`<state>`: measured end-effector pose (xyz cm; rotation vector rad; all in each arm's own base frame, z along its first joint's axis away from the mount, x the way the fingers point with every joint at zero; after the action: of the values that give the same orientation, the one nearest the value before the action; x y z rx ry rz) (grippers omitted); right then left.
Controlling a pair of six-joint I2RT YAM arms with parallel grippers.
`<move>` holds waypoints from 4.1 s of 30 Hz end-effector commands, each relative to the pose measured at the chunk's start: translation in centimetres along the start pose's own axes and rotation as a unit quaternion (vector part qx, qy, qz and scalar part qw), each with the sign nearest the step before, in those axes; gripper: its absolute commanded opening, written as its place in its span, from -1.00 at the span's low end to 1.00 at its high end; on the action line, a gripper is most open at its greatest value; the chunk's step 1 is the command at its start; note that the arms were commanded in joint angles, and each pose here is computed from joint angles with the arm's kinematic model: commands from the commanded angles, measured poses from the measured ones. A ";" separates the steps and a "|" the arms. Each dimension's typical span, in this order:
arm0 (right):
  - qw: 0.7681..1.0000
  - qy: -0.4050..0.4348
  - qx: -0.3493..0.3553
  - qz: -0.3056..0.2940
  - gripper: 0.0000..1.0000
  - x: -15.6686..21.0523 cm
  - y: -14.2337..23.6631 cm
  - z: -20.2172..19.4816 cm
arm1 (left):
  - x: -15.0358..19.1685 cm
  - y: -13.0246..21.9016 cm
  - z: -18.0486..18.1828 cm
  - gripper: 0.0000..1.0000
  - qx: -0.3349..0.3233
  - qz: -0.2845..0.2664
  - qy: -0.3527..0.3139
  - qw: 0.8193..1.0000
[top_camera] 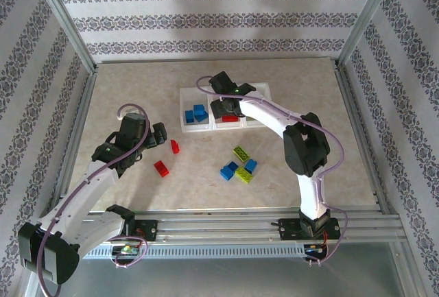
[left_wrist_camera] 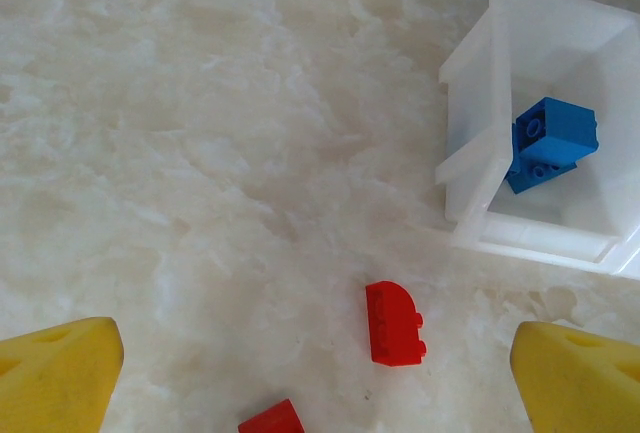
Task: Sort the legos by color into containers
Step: Place the lego in the container, then pick up the lego from the center of the table, then place the lego in the container.
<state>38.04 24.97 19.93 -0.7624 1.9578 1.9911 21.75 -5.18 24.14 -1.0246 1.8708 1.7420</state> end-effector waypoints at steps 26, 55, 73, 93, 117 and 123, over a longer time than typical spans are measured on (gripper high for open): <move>0.990 -0.034 -0.016 0.136 0.40 12.7 4.0 -2.5 | 0.5 -0.4 0.1 0.99 0.014 0.018 0.022 1.000; 0.977 -0.025 -0.023 0.211 0.10 15.1 -1.2 -1.3 | 1.1 -0.7 0.4 0.99 0.008 0.026 0.022 0.999; 0.987 -0.030 0.002 0.160 -0.44 13.2 0.3 -2.1 | 1.1 -0.6 0.5 0.99 0.002 0.026 0.018 1.000; 0.992 -0.123 0.003 -0.007 -0.58 2.0 5.4 -10.2 | 1.1 -0.8 0.3 0.99 0.014 0.029 0.023 0.999; 0.988 -0.144 0.000 0.048 -0.21 -1.4 -2.6 -11.4 | 1.7 -0.6 0.0 0.99 0.056 0.041 0.022 0.997; 0.988 -0.147 0.003 0.040 -0.11 -1.7 -2.2 -11.6 | 2.1 -1.0 -0.8 1.00 0.105 0.050 0.019 0.993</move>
<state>42.37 14.42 18.41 -0.3620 1.8634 2.0237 21.14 -6.21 21.98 -0.9124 2.0785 1.6330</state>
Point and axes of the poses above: each hand's point on the last joint's axis, 136 mm out from that joint toward the fingers, its own y axis back along the fingers, its own z axis along the line the jaws close on, x = y × z, the point moved 10 cm from there along y, back along the fingers, and after that the axes turned 5 degrees about -y, right-handed, at the moved point
